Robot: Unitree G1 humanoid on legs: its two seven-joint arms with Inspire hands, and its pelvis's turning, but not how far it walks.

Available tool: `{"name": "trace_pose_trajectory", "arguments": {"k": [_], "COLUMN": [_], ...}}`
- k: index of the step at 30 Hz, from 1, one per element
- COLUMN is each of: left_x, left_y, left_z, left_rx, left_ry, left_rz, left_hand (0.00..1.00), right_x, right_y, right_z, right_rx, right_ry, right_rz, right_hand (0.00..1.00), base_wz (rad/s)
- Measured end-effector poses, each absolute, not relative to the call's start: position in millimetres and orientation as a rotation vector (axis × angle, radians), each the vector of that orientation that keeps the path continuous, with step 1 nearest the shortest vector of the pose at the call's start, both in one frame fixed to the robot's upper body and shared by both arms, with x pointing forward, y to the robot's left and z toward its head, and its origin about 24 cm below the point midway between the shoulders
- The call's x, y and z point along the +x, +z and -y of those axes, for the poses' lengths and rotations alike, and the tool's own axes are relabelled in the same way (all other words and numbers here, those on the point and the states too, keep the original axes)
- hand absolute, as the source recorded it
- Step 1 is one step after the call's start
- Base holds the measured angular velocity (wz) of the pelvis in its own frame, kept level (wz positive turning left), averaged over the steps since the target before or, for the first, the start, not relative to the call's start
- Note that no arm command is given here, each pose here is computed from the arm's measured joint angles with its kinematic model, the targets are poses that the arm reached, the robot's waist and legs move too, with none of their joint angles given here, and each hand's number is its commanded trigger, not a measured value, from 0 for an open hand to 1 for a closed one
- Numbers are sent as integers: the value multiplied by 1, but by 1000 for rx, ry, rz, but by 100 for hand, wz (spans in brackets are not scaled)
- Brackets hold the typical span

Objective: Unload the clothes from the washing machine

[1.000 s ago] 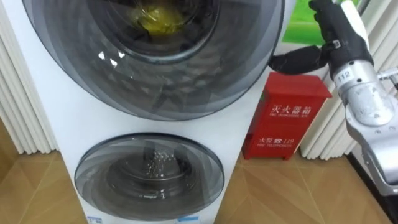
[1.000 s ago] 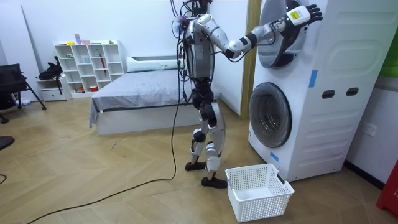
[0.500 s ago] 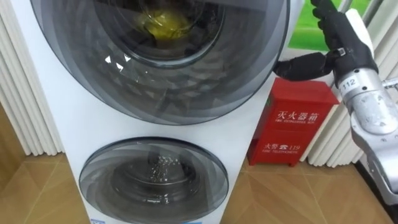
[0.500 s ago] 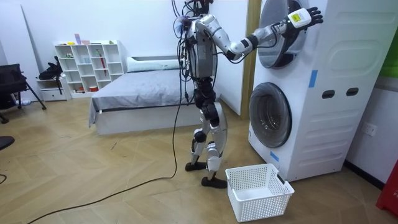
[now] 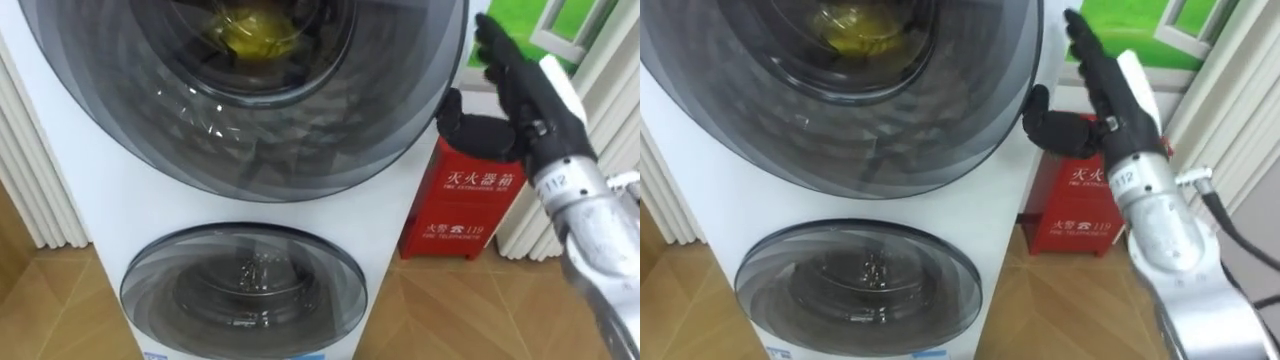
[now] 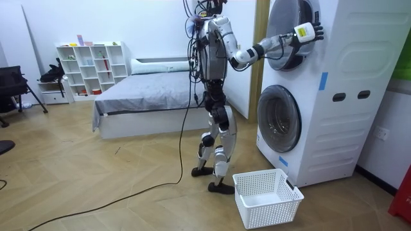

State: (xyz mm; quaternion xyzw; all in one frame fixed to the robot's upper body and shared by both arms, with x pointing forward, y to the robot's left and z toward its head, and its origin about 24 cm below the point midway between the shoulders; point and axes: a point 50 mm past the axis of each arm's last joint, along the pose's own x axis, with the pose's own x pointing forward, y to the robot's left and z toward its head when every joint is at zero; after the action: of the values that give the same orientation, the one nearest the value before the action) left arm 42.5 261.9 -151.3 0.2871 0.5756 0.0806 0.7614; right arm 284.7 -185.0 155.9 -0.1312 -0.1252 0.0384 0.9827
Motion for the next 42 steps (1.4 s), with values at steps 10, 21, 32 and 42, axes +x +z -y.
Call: {"name": "trace_pose_trajectory", "arguments": {"k": [10,21,32,42], "left_x": [46,48,44,45], "left_y": [-151,-152,-154,-154], "left_z": [-259,-255,-254,-251], "left_rx": [621,628,635,630], "left_ry": [155,133,118,102], "left_rz": [-1215,-1195,-1211,-1182], "left_hand": [0,0,0,0], "right_x": [261,253,251,250], "right_y": [137,130,129,130], "right_z": [162,160,157,157], "right_rx": [-48,10,45,105], "right_ry": [227,259,266,303], "right_rz": [278,296,306,305], "right_hand": [0,0,0,0], "base_wz": [0,0,1,0]}}
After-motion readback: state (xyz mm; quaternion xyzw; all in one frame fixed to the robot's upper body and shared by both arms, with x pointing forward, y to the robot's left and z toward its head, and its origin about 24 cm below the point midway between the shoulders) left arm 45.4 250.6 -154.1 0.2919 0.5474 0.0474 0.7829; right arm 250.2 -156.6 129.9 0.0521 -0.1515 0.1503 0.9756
